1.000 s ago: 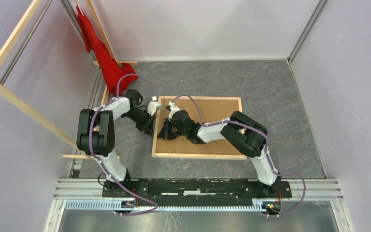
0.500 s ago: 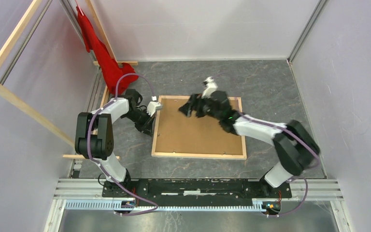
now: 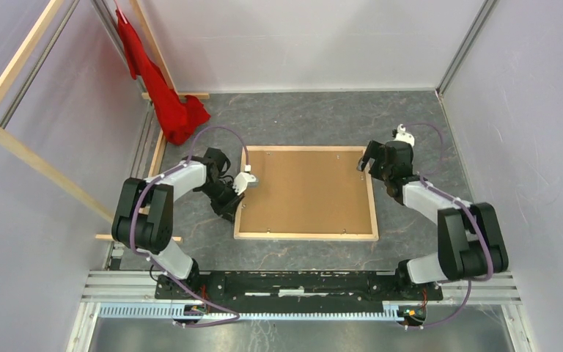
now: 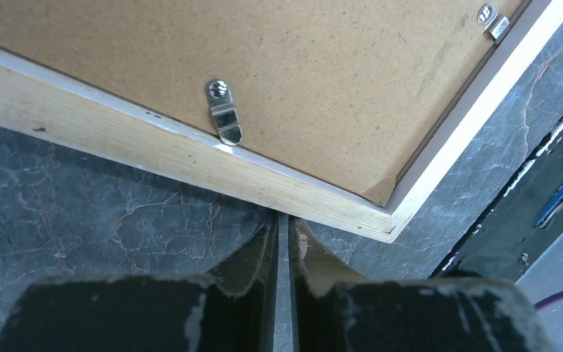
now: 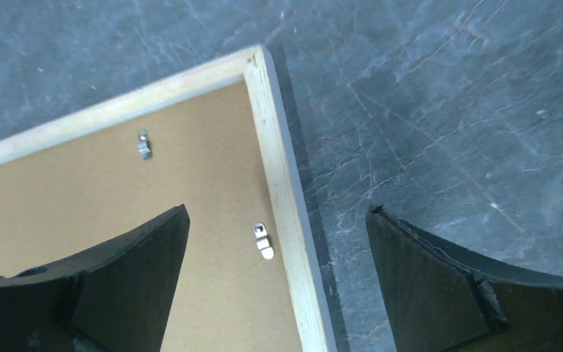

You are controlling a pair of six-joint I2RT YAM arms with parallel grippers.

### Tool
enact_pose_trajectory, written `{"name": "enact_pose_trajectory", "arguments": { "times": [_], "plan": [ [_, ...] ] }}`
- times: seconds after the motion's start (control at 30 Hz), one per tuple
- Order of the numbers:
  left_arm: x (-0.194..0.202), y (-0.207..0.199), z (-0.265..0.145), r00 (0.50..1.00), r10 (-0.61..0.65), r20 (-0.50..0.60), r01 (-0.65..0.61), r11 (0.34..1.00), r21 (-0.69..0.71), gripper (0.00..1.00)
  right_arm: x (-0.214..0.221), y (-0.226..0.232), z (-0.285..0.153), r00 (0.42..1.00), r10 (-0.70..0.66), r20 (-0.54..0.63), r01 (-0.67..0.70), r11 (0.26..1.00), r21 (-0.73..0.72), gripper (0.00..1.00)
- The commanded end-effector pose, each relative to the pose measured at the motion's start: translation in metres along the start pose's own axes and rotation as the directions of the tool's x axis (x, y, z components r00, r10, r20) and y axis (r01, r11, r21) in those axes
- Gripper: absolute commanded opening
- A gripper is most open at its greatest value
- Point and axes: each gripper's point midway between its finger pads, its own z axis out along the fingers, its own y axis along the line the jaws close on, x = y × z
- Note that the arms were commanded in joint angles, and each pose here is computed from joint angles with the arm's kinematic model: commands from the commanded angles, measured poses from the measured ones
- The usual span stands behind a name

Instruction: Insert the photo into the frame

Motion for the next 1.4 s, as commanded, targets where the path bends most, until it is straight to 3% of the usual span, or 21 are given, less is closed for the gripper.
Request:
{"name": "enact_pose_trajectory", "arguments": {
  "times": [0.0, 0.27, 0.53, 0.63, 0.7, 0.8, 0.93, 1.1, 1.2, 1.37],
  "plan": [
    [-0.01, -0.003, 0.002, 0.996, 0.089, 0.013, -0.088, 0.995, -0.039, 0.17, 0.003, 0.017, 0.024, 0.999, 0.005, -0.045, -0.008, 0.997, -0.078, 0.98],
    [-0.017, -0.025, 0.023, 0.988, 0.149, -0.037, -0.149, 0.989, -0.013, 0.17, 0.024, 0.073, 0.075, 0.98, 0.064, -0.186, -0.114, 0.956, -0.269, 0.98],
    [-0.053, -0.078, 0.071, 0.965, 0.247, -0.092, -0.239, 0.967, 0.093, 0.22, 0.053, 0.187, 0.122, 0.966, -0.118, -0.229, 0.02, 0.92, -0.391, 0.98],
    [-0.056, -0.097, 0.084, 0.948, 0.294, -0.121, -0.277, 0.951, 0.136, 0.37, 0.051, 0.206, 0.134, 0.967, -0.128, -0.218, 0.027, 0.911, -0.412, 0.98],
    [-0.051, -0.109, 0.085, 0.935, 0.328, -0.138, -0.3, 0.935, 0.19, 0.55, 0.038, 0.212, 0.139, 0.971, -0.144, -0.188, 0.053, 0.906, -0.42, 0.98],
    [-0.048, -0.115, 0.077, 0.92, 0.362, -0.15, -0.327, 0.92, 0.216, 0.65, 0.005, 0.219, 0.142, 0.978, -0.174, -0.117, 0.111, 0.902, -0.417, 0.98],
    [-0.043, -0.118, 0.058, 0.904, 0.4, -0.153, -0.367, 0.907, 0.205, 0.71, -0.045, 0.208, 0.134, 0.989, -0.143, -0.04, 0.117, 0.918, -0.379, 0.98],
    [-0.045, -0.109, 0.011, 0.9, 0.423, -0.109, -0.406, 0.902, 0.148, 0.81, -0.087, 0.159, 0.101, 0.999, -0.042, 0.017, 0.045, 0.96, -0.276, 0.98],
    [-0.049, -0.082, -0.021, 0.917, 0.388, -0.09, -0.38, 0.921, 0.087, 0.82, -0.082, 0.13, 0.069, 1.0, 0.009, 0.013, -0.006, 0.971, -0.238, 0.98],
    [-0.081, 0.005, -0.073, 0.971, 0.237, 0.014, -0.233, 0.963, -0.136, 0.78, -0.048, 0.088, 0.024, 0.999, 0.038, 0.001, -0.038, 0.984, -0.173, 0.98]
  ]
}}
